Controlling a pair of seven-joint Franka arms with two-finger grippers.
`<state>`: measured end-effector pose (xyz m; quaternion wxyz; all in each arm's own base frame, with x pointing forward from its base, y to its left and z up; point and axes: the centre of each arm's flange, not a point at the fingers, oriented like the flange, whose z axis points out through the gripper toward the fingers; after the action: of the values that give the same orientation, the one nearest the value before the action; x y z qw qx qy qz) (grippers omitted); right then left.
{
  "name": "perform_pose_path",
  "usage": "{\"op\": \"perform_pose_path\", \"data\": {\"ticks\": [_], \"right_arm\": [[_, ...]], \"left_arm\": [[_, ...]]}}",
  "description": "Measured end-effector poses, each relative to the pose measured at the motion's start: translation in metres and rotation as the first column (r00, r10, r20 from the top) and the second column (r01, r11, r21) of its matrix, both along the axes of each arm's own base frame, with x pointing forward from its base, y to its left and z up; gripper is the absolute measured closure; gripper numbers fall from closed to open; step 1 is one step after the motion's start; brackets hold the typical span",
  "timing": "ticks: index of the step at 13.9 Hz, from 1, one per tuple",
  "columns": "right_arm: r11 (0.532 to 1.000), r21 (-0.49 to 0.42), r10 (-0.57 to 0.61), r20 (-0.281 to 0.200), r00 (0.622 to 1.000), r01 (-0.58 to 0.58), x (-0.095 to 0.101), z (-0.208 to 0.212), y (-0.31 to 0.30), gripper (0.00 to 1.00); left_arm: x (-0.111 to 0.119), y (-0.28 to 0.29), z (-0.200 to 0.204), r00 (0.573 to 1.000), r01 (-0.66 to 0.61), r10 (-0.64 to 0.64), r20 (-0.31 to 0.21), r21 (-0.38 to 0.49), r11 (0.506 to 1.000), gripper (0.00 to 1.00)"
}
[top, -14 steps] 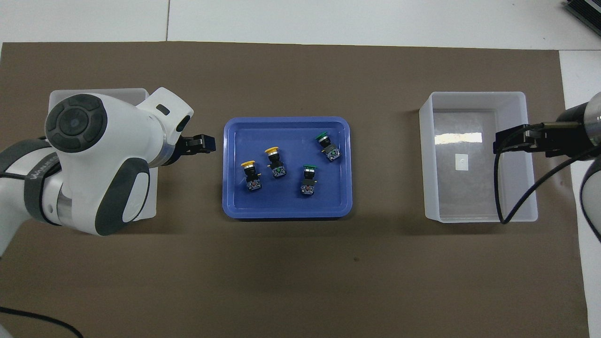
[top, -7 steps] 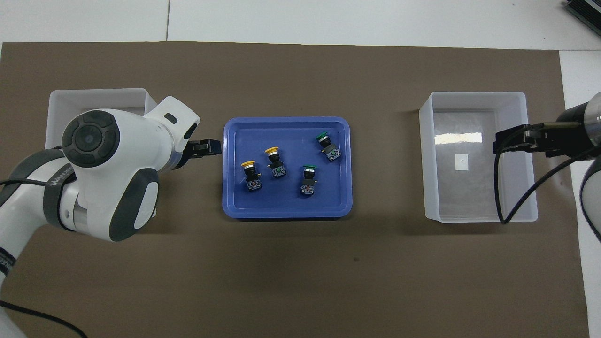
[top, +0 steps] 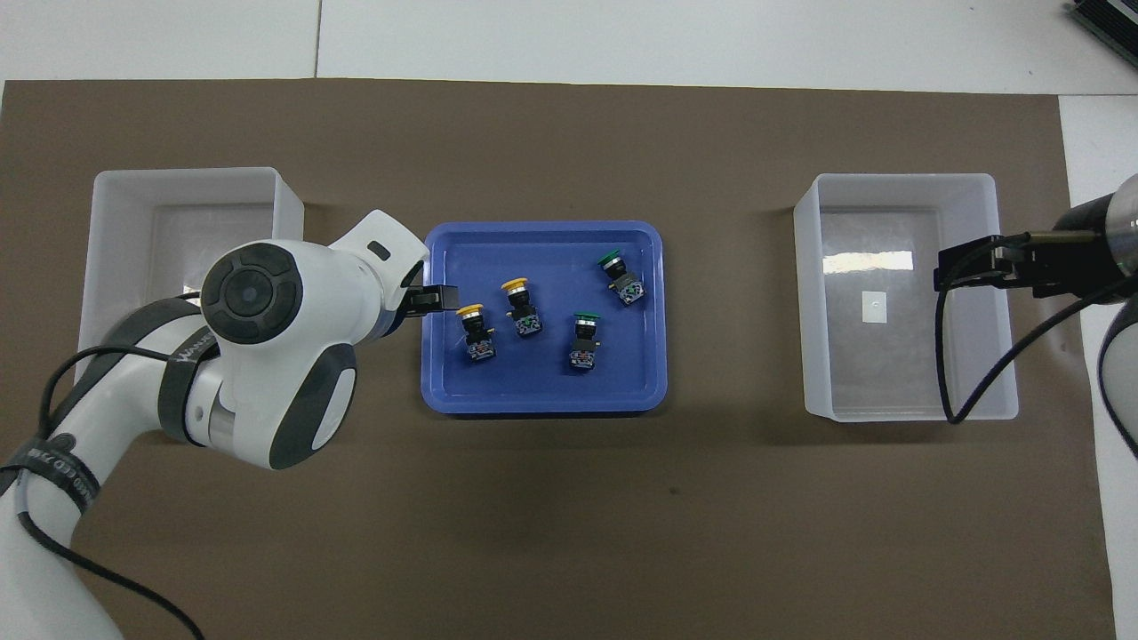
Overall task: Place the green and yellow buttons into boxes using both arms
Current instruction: 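Lower the left gripper and grasp a yellow button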
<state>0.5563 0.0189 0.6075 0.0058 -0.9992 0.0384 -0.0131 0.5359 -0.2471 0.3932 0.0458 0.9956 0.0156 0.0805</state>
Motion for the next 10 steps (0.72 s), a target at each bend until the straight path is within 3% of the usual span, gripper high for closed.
{"op": "perform_pose_path", "data": {"ticks": [10], "right_arm": [[1.0,0.0,0.0,0.0,1.0,0.0,0.0,0.0,0.0,0.0]], "left_arm": [[-0.003,-0.041,-0.051,0.998,-0.066,0.067,0.008,-0.05,0.997,0.0]]}}
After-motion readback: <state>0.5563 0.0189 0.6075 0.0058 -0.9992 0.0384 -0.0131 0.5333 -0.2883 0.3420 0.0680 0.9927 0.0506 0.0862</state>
